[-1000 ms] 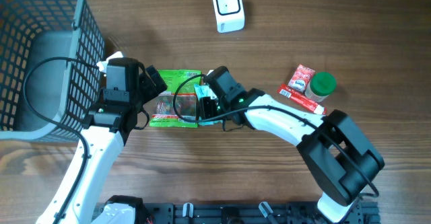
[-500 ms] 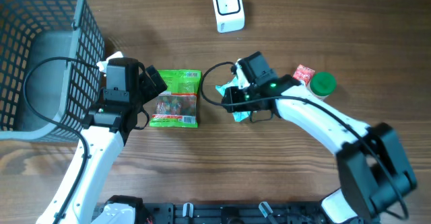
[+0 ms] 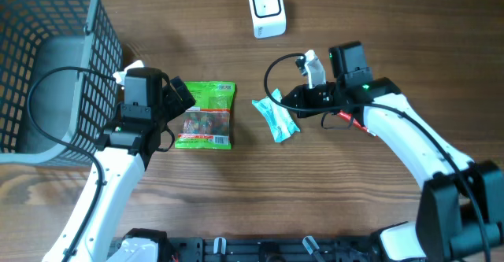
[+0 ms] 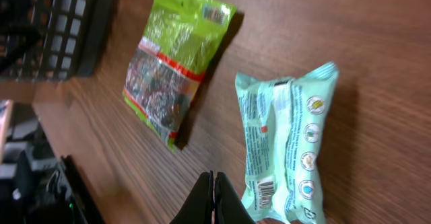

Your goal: Scan the item barcode

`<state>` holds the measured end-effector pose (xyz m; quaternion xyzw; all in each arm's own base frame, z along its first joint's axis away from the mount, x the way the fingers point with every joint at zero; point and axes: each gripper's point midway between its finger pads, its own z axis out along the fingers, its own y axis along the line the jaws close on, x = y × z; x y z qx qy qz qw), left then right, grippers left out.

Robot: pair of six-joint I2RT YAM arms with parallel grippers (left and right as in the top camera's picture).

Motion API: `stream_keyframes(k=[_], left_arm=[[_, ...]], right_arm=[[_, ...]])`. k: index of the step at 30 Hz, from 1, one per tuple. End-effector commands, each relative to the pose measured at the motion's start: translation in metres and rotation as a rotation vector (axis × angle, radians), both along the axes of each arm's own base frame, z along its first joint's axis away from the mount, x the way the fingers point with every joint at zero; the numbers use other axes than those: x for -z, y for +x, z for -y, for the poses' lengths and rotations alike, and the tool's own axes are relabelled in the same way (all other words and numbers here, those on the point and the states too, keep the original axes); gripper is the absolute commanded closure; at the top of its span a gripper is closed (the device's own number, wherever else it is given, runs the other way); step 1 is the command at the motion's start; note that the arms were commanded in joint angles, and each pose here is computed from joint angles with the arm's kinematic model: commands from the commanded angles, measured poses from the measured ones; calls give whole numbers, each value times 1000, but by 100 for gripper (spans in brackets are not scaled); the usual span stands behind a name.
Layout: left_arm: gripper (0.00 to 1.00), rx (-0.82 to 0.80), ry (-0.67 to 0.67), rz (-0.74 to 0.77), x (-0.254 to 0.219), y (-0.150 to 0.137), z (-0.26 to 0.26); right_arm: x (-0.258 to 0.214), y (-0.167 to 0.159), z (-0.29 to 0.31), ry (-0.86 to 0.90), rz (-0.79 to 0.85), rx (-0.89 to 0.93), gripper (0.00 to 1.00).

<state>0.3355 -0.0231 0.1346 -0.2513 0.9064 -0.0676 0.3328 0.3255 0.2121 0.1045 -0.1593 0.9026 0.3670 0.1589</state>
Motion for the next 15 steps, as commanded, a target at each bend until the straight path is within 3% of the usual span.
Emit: stream_keyframes(k=[1,4,8,12,15], left_arm=[[0,-2,13,14,-5,2,-3],[0,-2,13,14,-5,2,-3],[0,-2,12,14,-5,2,-3],[0,-2,13,14,-5,2,-3],[0,-2,13,14,-5,2,-3]], right_arm=[[34,-15,-8,35,-152,-33,96],[65,-29,-13,10,-368,60,96],[112,-43,-17,-239,-402,149,96],[113,-52,-61,-201,-378,123,96],[86,-48,-88,-60,-308,3,95]])
